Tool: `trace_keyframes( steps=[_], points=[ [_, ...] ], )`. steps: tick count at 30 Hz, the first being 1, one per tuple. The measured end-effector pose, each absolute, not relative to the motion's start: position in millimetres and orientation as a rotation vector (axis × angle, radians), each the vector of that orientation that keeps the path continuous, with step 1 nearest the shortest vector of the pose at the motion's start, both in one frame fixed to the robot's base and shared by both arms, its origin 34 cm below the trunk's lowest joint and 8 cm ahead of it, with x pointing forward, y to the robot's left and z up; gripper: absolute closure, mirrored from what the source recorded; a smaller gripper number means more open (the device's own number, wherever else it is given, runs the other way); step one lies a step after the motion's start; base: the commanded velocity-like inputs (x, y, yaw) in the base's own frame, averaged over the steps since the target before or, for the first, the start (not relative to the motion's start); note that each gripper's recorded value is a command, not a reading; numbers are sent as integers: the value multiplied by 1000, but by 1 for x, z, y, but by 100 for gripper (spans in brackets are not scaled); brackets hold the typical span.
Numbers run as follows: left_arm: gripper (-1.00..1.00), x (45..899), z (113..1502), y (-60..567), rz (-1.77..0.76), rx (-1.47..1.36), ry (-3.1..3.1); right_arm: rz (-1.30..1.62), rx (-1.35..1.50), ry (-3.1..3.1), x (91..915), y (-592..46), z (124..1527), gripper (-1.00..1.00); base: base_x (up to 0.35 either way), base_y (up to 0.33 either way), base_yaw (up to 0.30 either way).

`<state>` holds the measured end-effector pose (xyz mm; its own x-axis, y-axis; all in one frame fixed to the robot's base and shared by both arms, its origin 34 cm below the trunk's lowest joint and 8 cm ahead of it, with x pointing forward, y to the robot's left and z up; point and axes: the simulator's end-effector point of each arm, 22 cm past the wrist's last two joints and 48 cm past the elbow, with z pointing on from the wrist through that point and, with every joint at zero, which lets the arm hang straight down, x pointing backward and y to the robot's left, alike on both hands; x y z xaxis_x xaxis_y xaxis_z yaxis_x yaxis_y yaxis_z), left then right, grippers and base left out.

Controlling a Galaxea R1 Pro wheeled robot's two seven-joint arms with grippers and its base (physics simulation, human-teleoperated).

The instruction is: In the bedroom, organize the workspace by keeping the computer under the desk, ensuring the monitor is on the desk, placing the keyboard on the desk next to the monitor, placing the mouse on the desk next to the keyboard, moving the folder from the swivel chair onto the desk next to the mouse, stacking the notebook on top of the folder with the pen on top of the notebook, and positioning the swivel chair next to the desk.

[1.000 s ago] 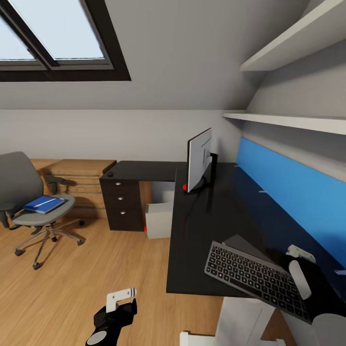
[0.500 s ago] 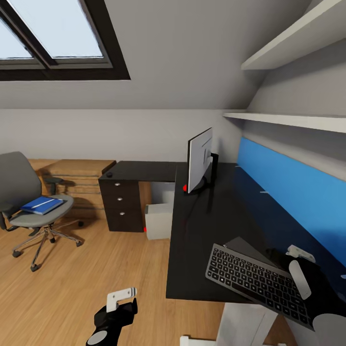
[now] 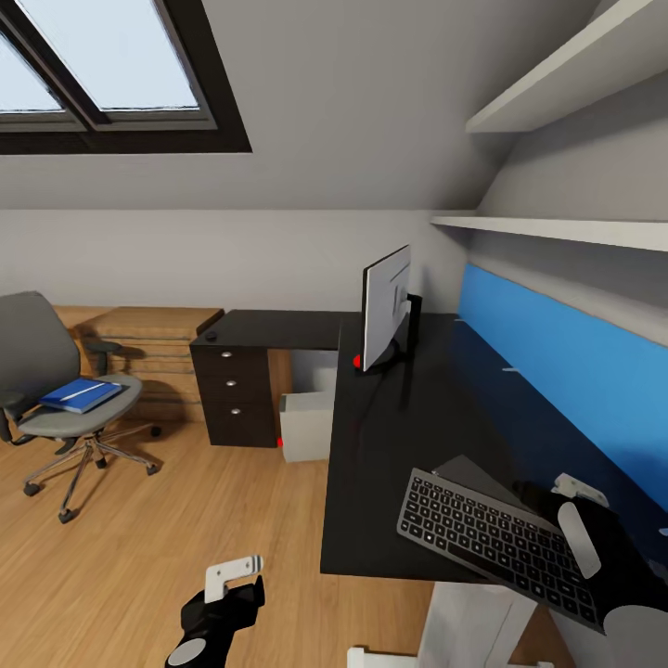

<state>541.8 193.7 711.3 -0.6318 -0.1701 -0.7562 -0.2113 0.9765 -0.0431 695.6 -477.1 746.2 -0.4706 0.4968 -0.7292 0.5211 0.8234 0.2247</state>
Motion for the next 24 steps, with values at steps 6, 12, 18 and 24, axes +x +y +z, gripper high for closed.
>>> trace_keyframes(
  steps=[6, 12, 18, 24],
  points=[
    [-100, 542, 711, 195, 65, -266, 2268, -37, 744, 2149, 696, -477, 746, -100, -125, 0, 0],
    [-100, 542, 711, 195, 66, -266, 2268, -37, 743, 2149, 696, -477, 746, -100, -40, 0, 0],
    [-100, 542, 711, 194, 65, -267, 2269, -37, 743, 2149, 696, -477, 746, -100, -76, 0, 0],
    [-100, 542, 711, 194, 65, -265, 2268, -37, 743, 2149, 696, -477, 746, -100, -33, 0, 0]
  ],
)
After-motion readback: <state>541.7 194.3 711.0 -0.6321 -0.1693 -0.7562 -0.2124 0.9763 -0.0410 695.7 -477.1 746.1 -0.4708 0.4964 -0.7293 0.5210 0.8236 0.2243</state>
